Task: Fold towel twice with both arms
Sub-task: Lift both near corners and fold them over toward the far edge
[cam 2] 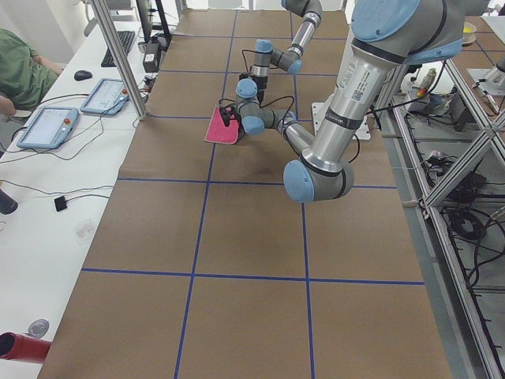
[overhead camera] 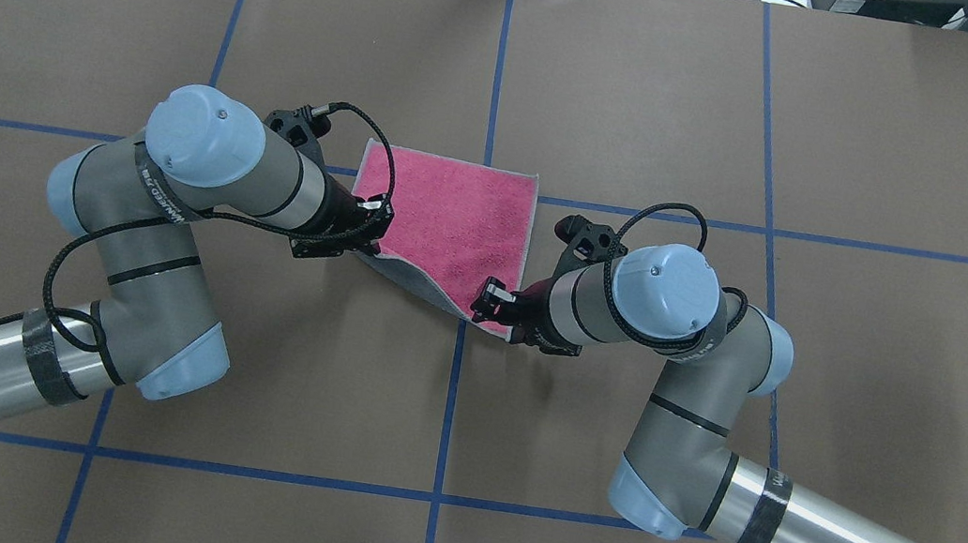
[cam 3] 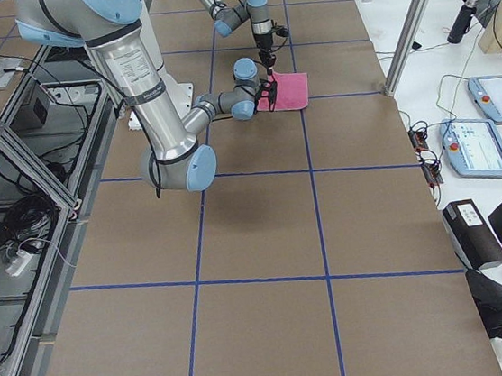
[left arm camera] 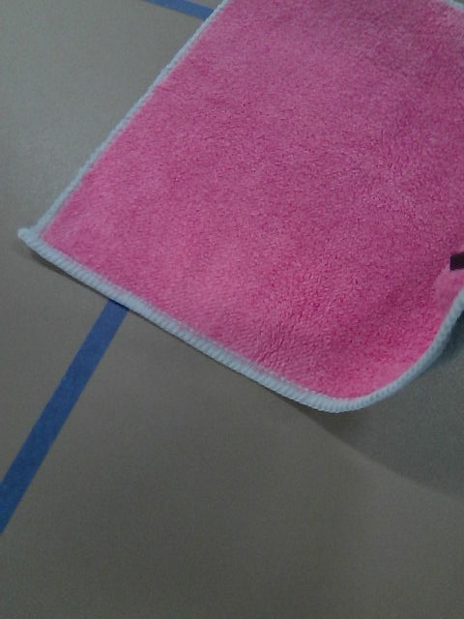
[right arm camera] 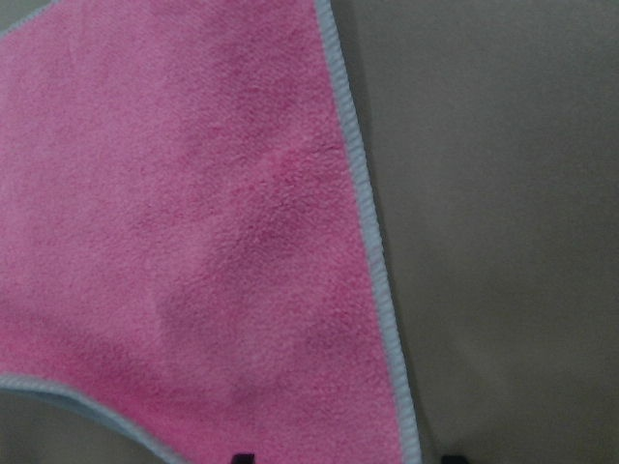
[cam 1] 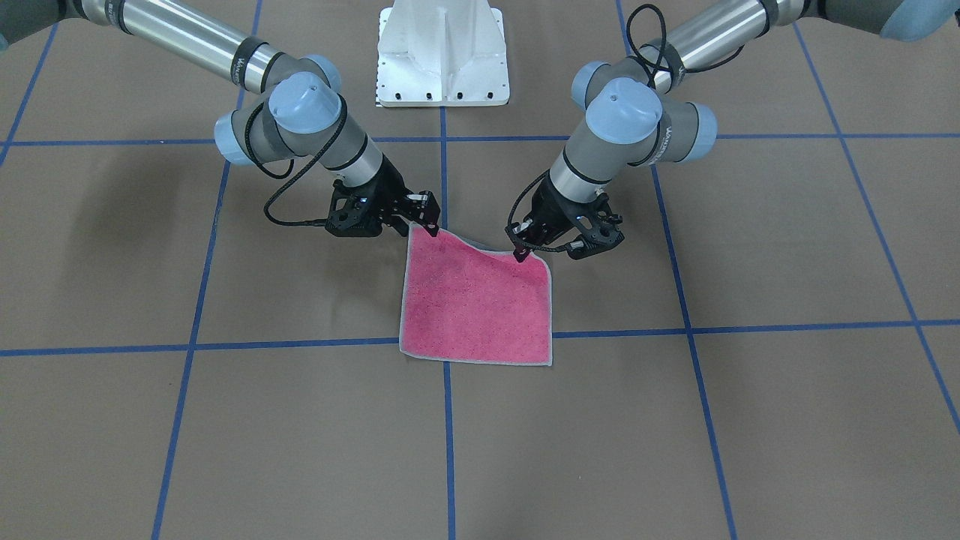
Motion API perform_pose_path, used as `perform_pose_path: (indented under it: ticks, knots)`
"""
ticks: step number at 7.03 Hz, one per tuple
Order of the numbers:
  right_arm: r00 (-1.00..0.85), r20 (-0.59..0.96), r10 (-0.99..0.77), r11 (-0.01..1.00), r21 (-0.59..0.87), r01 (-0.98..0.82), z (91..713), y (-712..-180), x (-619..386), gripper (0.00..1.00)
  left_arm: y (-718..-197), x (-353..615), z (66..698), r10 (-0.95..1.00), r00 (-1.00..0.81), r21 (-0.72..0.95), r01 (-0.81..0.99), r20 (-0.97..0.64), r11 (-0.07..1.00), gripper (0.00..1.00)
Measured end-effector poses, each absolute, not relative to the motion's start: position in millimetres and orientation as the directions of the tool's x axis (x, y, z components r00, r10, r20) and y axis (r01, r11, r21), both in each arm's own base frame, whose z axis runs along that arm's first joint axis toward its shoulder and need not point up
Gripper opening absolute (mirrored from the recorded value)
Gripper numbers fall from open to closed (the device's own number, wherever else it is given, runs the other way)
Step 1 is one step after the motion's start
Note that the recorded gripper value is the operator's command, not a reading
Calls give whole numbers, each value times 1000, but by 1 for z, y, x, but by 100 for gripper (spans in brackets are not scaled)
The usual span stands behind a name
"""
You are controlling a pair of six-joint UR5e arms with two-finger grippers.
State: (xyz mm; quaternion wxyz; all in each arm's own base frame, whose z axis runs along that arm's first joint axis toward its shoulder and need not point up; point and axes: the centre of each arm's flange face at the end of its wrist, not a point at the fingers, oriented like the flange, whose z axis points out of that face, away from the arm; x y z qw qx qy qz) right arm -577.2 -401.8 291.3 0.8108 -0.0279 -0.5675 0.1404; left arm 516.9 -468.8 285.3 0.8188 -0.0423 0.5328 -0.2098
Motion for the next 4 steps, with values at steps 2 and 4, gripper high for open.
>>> perform_pose_path:
  ticks: [2,4]
  knots:
    - [298,920,253,960,-202,-192,281,-401,-571,0,-469,516,286,-390,345,-293,300,-854,908,0]
    - [290,924,250,961,-199,-193,277,-402,-568,0,-470,516,286,-390,344,-293,300,-854,908,0]
